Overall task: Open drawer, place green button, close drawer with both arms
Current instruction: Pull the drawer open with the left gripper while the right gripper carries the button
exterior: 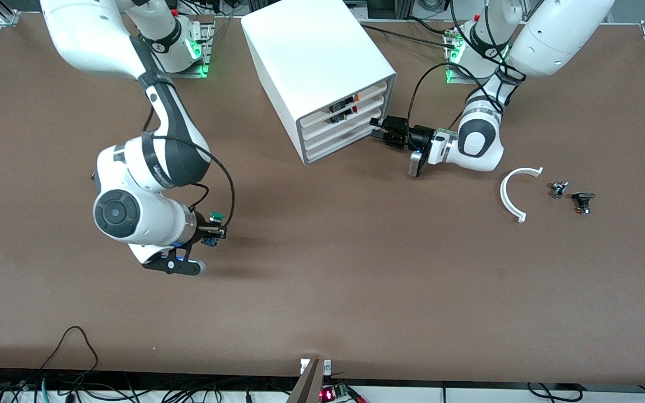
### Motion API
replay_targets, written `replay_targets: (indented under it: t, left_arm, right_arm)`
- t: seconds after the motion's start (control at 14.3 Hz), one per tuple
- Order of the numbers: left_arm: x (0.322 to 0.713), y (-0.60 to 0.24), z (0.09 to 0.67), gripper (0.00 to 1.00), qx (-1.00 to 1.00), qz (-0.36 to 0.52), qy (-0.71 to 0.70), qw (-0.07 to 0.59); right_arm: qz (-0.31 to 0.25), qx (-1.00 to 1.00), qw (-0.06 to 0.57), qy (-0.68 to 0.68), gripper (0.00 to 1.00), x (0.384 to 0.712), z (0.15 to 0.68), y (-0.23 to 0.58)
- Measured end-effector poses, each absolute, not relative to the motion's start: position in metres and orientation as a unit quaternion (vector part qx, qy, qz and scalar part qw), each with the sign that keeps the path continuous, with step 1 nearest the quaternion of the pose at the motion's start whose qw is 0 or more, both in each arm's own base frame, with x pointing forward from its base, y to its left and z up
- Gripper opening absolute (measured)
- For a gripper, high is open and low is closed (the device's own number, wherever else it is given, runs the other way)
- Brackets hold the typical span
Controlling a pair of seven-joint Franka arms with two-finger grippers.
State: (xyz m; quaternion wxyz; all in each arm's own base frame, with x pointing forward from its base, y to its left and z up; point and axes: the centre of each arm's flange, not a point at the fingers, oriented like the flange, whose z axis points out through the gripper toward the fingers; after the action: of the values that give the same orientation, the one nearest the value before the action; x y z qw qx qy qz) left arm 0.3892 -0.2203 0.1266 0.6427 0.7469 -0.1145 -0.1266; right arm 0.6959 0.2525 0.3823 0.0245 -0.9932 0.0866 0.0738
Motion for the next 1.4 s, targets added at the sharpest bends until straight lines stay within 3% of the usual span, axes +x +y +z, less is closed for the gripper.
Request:
replay_targets:
  t: [0.35,0.63,0.77,1.12,1.4]
  left_arm:
    - [0.374,-0.225,0.112,0.65,0.757,-0.122,-0.135,0.628]
    - [0.365,-0.237,0.11,0.25,0.751,-0.125,-0.143,0.632]
    - [0.365,-0.239,0.111,0.15,0.749,-0.12,-0.147,0.635]
    - [0.37,-0.234,0.111,0.15,0.749,-0.113,-0.145,0.636]
    - [0.401,-0.21,0.114,0.15,0.76,-0.079,-0.13,0.632]
  right_arm:
    - [0.044,-0.989,0.037,0.134,0.4,0.68,0.465,0.26]
    - [0.031,-0.985,0.044,0.167,0.4,0.665,0.495,0.279]
    - [0.028,-0.98,0.045,0.189,0.4,0.657,0.503,0.293]
    - [0.035,-0.961,0.054,0.268,0.4,0.638,0.511,0.332]
    - [0.043,-0.941,0.052,0.333,0.4,0.615,0.512,0.375]
